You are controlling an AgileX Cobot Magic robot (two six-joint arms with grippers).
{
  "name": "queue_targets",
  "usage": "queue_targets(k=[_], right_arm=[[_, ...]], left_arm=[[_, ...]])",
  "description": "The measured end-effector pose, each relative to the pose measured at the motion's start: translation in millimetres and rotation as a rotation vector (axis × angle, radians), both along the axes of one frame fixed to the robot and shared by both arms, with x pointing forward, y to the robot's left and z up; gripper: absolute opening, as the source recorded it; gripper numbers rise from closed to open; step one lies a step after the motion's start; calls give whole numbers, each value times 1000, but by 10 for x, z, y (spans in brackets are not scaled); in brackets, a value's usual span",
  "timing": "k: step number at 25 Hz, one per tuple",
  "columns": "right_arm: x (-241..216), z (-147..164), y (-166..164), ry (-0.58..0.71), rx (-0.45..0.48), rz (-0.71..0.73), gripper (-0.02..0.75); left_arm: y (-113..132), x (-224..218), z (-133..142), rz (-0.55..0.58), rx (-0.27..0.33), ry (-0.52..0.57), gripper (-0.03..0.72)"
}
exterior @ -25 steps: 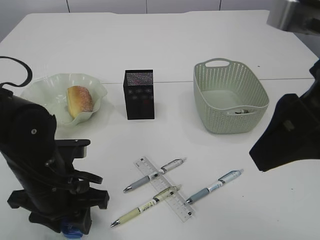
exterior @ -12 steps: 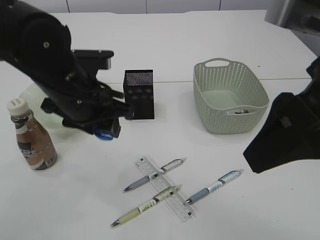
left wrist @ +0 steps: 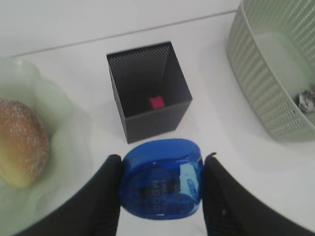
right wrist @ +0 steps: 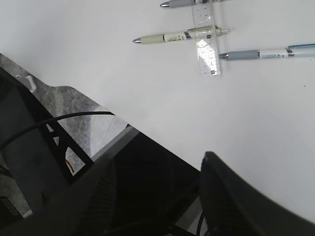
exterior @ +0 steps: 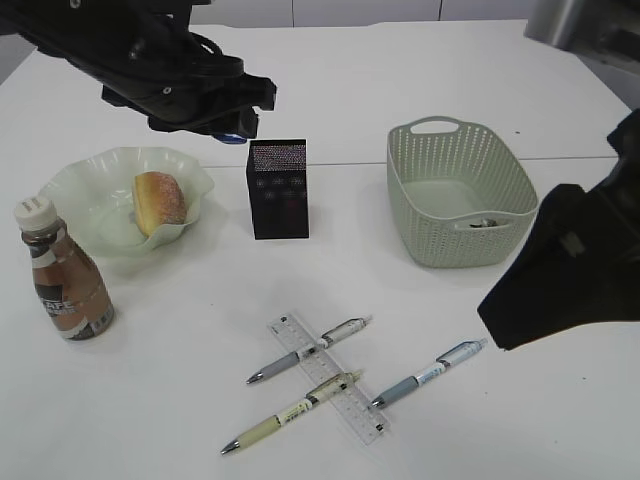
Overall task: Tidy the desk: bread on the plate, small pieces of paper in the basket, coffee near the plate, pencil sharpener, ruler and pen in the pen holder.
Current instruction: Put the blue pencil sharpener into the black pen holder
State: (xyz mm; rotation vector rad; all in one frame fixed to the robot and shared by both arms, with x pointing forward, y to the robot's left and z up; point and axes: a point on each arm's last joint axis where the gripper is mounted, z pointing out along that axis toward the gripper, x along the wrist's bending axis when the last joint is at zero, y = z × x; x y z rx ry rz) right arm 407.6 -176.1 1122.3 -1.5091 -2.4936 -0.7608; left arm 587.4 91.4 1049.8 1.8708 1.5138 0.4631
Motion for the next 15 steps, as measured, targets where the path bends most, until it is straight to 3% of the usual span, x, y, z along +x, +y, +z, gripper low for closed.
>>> queue_targets(k=[8, 15], right_arm=[[-29, 30, 46, -6, 54, 61, 402], [-51, 52, 42, -13, 65, 65, 403]], left_arm=[[-75, 322, -347, -5, -62, -59, 329], [-234, 569, -459, -12, -96, -96, 329]])
